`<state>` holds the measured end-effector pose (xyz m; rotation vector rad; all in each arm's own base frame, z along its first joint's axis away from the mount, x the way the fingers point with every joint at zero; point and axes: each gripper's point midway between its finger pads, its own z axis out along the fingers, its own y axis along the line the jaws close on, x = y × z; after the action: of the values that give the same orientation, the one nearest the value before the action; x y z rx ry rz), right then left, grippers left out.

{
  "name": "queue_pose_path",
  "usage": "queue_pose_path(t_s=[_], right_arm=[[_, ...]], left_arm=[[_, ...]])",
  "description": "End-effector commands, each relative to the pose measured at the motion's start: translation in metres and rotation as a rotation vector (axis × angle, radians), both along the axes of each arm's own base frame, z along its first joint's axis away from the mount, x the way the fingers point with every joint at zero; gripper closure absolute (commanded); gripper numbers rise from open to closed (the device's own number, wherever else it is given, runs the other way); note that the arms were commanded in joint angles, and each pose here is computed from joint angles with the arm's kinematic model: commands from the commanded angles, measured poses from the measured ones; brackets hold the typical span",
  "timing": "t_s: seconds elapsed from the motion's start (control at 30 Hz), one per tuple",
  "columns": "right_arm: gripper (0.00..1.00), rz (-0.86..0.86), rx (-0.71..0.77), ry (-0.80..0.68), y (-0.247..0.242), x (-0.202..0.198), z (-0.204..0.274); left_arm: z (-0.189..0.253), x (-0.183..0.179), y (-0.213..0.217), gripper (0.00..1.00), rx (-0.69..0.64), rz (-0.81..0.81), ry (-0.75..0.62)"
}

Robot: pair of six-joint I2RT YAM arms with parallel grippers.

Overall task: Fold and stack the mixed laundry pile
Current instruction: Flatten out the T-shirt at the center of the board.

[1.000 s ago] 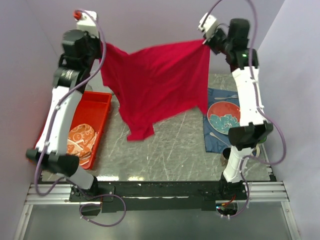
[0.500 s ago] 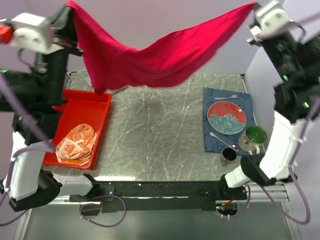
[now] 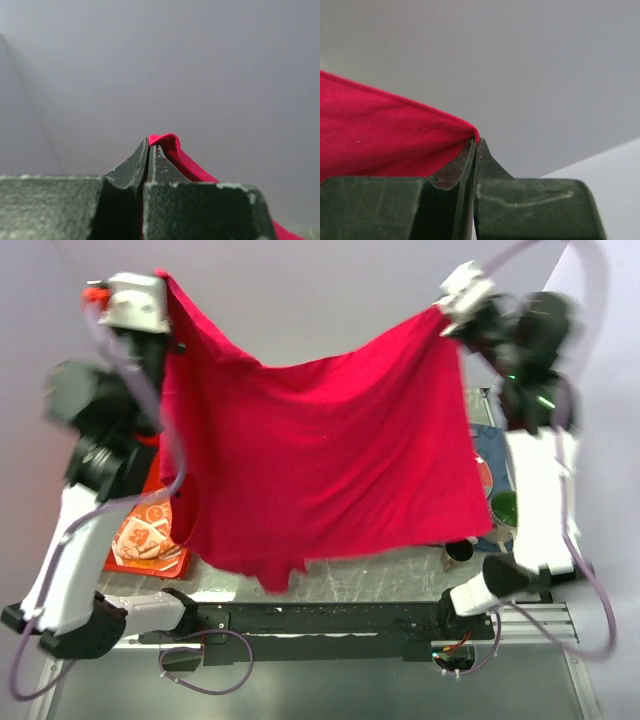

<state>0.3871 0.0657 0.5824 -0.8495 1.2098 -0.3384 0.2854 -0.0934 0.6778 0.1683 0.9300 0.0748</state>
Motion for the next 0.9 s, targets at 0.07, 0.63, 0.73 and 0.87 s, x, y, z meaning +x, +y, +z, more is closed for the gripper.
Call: queue_pose_path(t_s=[0.07, 0.63, 0.73, 0.87], right_arm=[[1.00, 0.001, 0.036, 0.434, 0.010, 0.099, -0.201], [1.00, -0.152, -0.113, 0.683, 0.005, 0.236, -0.409], [1.00, -0.176, -0.083, 0.658, -0.005, 0.237, -0.396], [1.00, -0.178, -0.029, 0.653, -0.014, 0.229, -0.380]], left_arm=[[-0.175, 0.123, -0.015, 0.99, -0.055, -0.114, 0.372], [-0.457, 0.318, 0.005, 0.99, -0.216, -0.092, 0.884], [-0.441, 0.316, 0.010, 0.99, -0.201, -0.077, 0.866], [-0.413, 0.304, 0.013, 0.99, -0.161, -0.076, 0.837]])
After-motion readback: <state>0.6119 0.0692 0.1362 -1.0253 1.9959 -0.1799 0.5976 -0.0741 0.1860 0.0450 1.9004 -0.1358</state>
